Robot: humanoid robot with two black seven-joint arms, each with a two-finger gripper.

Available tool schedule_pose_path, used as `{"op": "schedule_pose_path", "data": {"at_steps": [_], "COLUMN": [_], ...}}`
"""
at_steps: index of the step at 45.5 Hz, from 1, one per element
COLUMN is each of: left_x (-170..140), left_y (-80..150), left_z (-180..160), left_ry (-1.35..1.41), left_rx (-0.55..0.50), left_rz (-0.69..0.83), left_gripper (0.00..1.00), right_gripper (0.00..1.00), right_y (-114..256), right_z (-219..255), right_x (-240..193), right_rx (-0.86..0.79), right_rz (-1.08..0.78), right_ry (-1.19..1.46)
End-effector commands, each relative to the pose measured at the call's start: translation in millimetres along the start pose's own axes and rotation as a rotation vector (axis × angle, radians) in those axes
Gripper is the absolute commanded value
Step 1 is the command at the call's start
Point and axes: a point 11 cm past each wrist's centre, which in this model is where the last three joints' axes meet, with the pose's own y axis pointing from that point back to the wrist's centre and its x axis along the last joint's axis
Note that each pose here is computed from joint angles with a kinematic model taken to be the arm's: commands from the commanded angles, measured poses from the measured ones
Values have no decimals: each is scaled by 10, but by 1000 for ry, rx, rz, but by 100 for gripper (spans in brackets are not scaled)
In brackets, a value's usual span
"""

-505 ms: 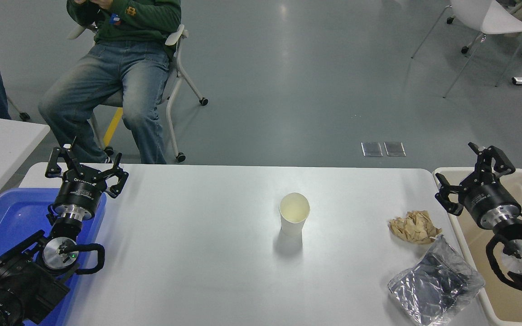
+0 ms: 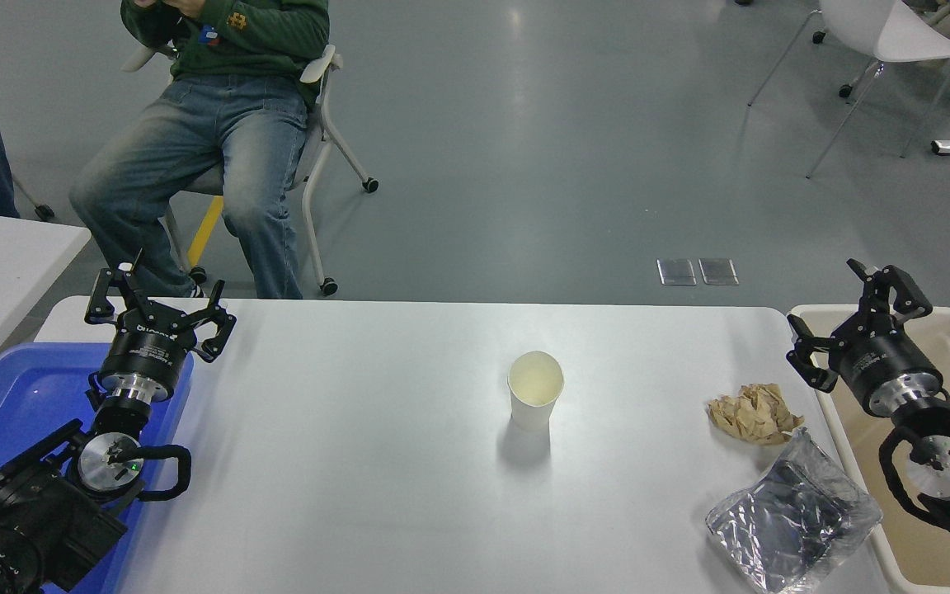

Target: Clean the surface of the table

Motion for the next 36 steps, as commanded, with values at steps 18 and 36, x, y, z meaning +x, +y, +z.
{"op": "schedule_pose_path", "data": {"at_steps": [18, 36], "left_x": [0, 0], "left_y": [1, 1], "left_z": [-3, -3], "left_ry": [-1, -1], "left_rx": [2, 2], "left_rz": [0, 0], "left_gripper": [100, 100], "right_gripper": [100, 100], "right_y": [2, -69], "right_z": [12, -166], "right_x": [22, -9], "right_rx": [3, 41], "right_rz": [15, 0], "right_ry": [2, 4]}}
